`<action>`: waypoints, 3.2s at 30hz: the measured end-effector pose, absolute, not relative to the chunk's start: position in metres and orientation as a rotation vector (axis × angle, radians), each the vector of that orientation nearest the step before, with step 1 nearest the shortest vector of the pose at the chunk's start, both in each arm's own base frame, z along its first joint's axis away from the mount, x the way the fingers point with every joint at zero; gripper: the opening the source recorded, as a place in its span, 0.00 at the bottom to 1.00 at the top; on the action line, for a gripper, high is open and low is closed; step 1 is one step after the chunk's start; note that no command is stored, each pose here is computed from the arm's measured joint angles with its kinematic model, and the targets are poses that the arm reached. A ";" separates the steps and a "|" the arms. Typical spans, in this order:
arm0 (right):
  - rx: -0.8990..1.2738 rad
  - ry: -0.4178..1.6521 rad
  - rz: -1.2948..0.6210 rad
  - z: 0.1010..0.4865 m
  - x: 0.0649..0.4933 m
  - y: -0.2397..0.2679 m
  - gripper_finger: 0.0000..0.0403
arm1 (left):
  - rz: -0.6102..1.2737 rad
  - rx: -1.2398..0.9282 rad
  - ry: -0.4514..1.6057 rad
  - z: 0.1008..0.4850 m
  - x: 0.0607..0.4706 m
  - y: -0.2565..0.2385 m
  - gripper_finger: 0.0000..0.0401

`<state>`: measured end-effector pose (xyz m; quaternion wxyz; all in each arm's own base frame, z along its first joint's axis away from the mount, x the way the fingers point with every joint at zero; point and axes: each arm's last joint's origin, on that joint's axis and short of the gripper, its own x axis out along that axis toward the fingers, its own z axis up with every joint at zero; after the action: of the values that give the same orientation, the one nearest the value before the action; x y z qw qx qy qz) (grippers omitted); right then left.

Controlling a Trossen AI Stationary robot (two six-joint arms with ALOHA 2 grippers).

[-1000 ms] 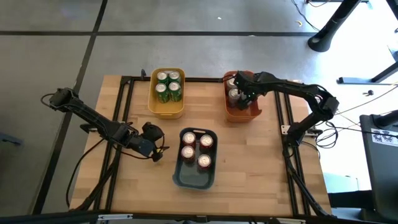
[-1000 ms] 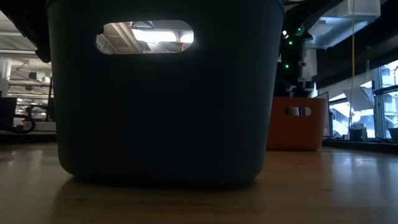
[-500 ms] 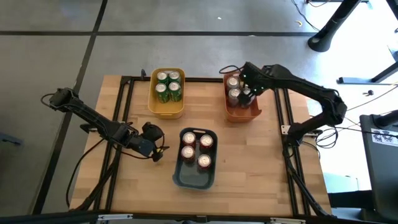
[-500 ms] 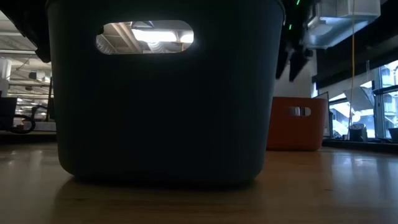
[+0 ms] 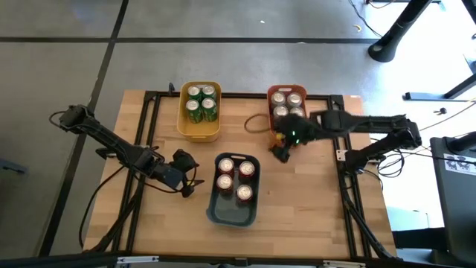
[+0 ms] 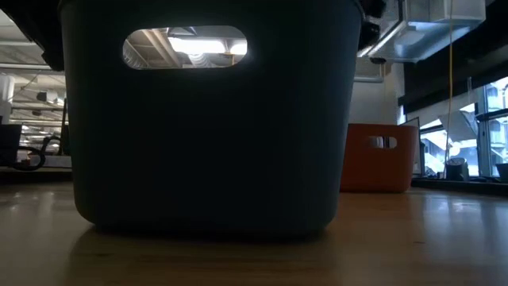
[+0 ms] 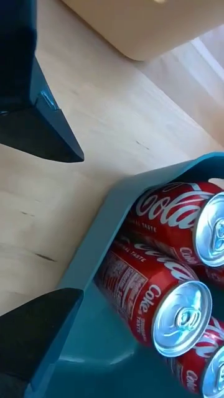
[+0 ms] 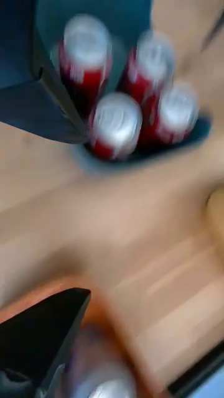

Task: Sort soda cans
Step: Move the blue bin to the top middle of the table

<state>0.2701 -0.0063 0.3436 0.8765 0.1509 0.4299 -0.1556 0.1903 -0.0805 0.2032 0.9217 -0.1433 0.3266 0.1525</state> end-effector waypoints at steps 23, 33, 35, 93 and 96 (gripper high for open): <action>0.235 0.950 -0.128 0.266 0.388 -0.032 0.75 | 0.309 -0.294 0.664 0.204 0.191 -0.081 0.84; 0.230 1.017 -0.059 0.240 0.400 -0.036 0.61 | 0.313 -0.294 0.665 0.204 0.191 -0.081 0.84; 0.227 1.025 -0.043 0.238 0.400 -0.036 0.60 | 0.313 -0.295 0.665 0.204 0.191 -0.080 0.84; -0.158 1.007 -0.180 0.216 0.384 -0.174 0.02 | 0.363 -0.279 0.639 0.204 0.192 -0.076 0.84; -0.165 0.985 -0.199 0.216 0.380 -0.189 0.01 | 0.372 -0.276 0.633 0.204 0.192 -0.076 0.84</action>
<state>0.3802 -0.1886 0.2164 0.8732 -0.0789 0.4715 -0.0953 0.1920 -0.0762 0.2043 0.9241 -0.1344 0.3083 0.1814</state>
